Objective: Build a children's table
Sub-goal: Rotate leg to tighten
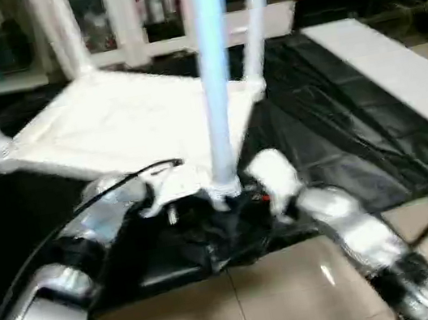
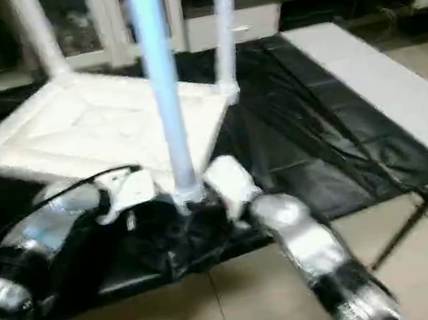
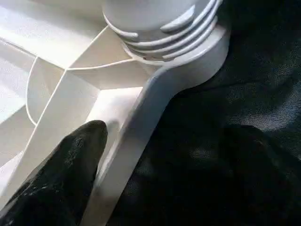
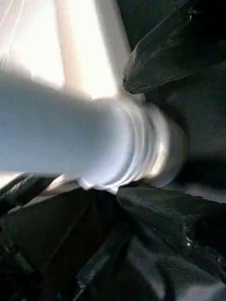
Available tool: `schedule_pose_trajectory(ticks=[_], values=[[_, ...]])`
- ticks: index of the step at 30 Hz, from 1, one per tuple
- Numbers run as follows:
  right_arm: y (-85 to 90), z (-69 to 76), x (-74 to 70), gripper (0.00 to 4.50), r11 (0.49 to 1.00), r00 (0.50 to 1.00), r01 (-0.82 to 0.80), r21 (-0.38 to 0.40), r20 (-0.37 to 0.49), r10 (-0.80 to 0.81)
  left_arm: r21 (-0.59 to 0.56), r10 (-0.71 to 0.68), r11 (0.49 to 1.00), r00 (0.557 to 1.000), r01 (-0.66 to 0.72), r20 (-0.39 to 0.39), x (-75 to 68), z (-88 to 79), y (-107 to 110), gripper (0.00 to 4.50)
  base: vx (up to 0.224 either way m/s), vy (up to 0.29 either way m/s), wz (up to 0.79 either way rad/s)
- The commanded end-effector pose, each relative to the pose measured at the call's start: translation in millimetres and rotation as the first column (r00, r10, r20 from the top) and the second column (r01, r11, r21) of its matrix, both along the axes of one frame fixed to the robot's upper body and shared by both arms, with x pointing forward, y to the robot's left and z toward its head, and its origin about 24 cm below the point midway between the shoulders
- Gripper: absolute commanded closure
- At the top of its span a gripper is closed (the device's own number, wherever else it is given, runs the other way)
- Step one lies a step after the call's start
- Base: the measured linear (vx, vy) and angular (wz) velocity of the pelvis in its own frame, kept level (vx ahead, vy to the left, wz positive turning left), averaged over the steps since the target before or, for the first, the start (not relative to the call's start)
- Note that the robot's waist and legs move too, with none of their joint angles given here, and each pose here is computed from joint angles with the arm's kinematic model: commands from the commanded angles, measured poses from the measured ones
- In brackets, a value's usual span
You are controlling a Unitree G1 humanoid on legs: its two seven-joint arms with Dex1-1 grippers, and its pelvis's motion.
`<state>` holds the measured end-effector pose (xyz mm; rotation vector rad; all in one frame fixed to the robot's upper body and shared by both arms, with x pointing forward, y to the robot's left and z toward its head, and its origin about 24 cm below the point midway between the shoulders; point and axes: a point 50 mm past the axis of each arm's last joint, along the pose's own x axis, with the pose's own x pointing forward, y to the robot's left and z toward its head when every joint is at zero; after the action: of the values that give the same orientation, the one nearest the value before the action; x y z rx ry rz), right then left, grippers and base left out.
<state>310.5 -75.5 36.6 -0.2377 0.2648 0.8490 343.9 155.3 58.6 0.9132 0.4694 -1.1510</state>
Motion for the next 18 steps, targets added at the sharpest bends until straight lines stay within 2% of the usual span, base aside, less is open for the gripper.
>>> schedule_pose_trajectory(ticks=[1,4,9,11,13,18], values=[[-5.6,5.4,16.7,1.15,0.998,0.998,0.045,-0.051,0.053,-0.042,0.051,0.011,0.999,0.975,0.0,-0.22,-27.2,-35.5,15,0.03,0.0,0.0,0.0],[3.6,12.4,30.3,1.15,0.998,0.997,0.029,-0.056,0.079,-0.025,0.06,0.029,0.998,0.958,-0.013,-0.286,-40.0,-40.5,27,0.03,0.0,0.0,0.0],[8.6,17.6,40.9,1.15,0.998,0.994,0.024,-0.065,0.104,-0.018,0.081,0.049,0.996,0.943,-0.023,-0.329,-50.4,-42.6,34,0.03,0.0,0.0,0.0],[9.9,19.4,44.1,1.15,0.998,0.994,0.023,-0.064,0.11,-0.016,0.085,0.056,0.996,0.94,-0.029,-0.335,-53.7,-42.0,35,0.03,0.0,0.0,0.0],[9.6,20.9,46.7,1.15,0.998,0.993,0.013,-0.059,0.119,-0.006,0.049,0.084,0.996,0.957,-0.074,-0.278,-49.4,-39.4,31,0.03,0.0,0.0,0.0],[2.7,16.4,47.7,1.15,0.998,0.993,0.023,-0.064,0.117,-0.016,0.037,0.07,0.997,0.947,-0.061,-0.313,-53.4,-38.0,26,0.03,0.0,0.0,0.0]])
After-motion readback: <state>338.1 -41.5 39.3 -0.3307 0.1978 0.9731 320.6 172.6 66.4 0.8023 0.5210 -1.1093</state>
